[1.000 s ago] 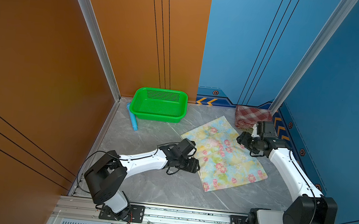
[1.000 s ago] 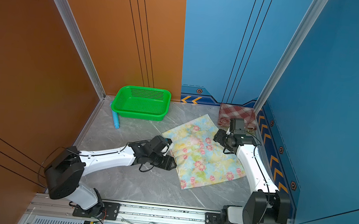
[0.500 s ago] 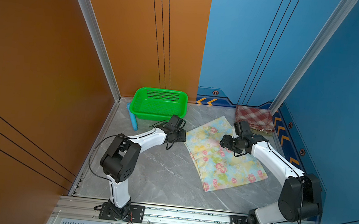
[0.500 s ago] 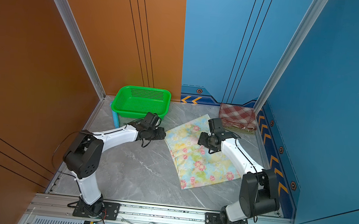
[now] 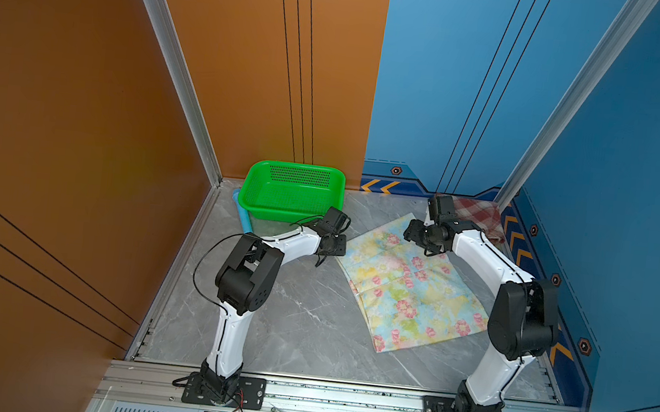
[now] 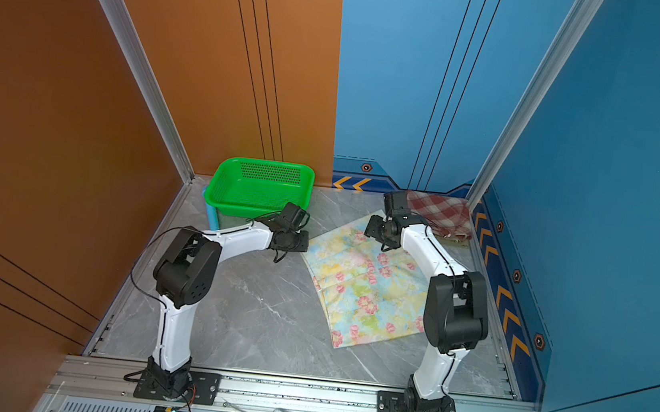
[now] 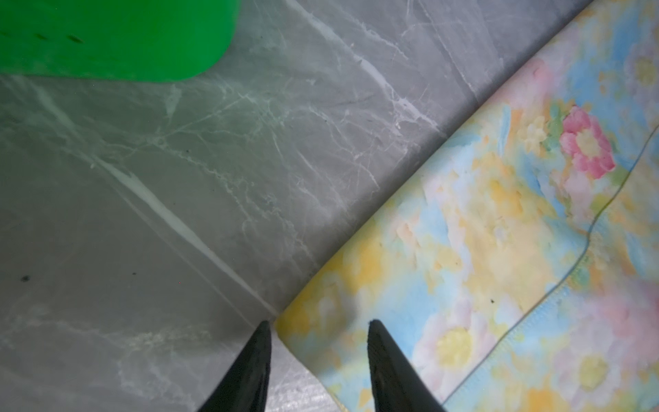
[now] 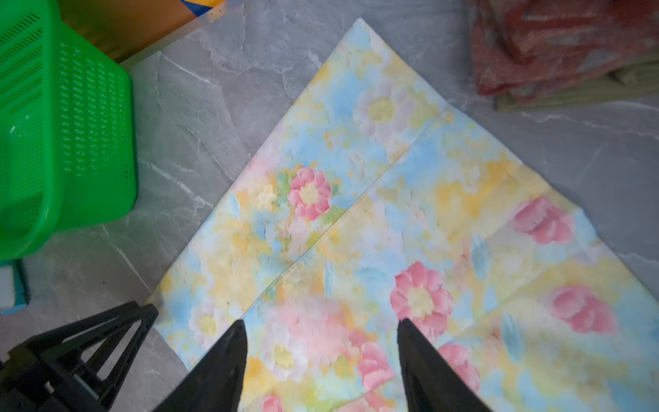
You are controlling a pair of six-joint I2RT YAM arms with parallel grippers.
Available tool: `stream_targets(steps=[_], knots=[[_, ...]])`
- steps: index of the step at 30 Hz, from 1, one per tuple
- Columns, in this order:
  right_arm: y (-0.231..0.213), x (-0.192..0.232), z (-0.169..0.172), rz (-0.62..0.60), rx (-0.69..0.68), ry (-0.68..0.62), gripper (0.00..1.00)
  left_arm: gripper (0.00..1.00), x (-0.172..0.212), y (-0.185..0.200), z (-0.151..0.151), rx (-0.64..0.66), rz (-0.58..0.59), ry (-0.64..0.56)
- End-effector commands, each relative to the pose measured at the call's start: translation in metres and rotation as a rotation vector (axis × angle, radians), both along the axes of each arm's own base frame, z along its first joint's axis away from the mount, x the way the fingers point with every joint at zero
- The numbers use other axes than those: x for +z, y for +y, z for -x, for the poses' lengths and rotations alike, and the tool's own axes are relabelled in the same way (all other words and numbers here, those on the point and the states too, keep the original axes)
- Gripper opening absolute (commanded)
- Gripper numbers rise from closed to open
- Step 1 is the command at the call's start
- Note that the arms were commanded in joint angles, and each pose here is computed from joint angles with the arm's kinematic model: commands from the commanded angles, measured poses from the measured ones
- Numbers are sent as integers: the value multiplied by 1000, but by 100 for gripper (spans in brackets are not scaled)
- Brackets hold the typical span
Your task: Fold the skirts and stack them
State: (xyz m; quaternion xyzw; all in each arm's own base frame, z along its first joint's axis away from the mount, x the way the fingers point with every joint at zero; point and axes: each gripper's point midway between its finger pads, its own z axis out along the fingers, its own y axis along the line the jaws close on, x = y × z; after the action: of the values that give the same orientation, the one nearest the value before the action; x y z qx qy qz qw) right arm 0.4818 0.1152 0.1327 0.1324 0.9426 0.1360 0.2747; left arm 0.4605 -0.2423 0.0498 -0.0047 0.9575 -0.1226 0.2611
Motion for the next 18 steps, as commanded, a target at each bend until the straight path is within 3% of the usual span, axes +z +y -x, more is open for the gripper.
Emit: stream_targets(steps=[1,8,14,18], knots=[[-12,-6,-37,41,-24,-28,67,46,-8,12,-3,-4,-70,24],[-18,-28,-102,83,-4,-69,66,42,-15,11,-11,-19,-97,50],[-22,-48,-143,105,10,-89,66,23,-16,10,-12,-38,-113,67],[-25,-56,-161,148,38,-110,65,18,-13,6,-11,-50,-102,69]])
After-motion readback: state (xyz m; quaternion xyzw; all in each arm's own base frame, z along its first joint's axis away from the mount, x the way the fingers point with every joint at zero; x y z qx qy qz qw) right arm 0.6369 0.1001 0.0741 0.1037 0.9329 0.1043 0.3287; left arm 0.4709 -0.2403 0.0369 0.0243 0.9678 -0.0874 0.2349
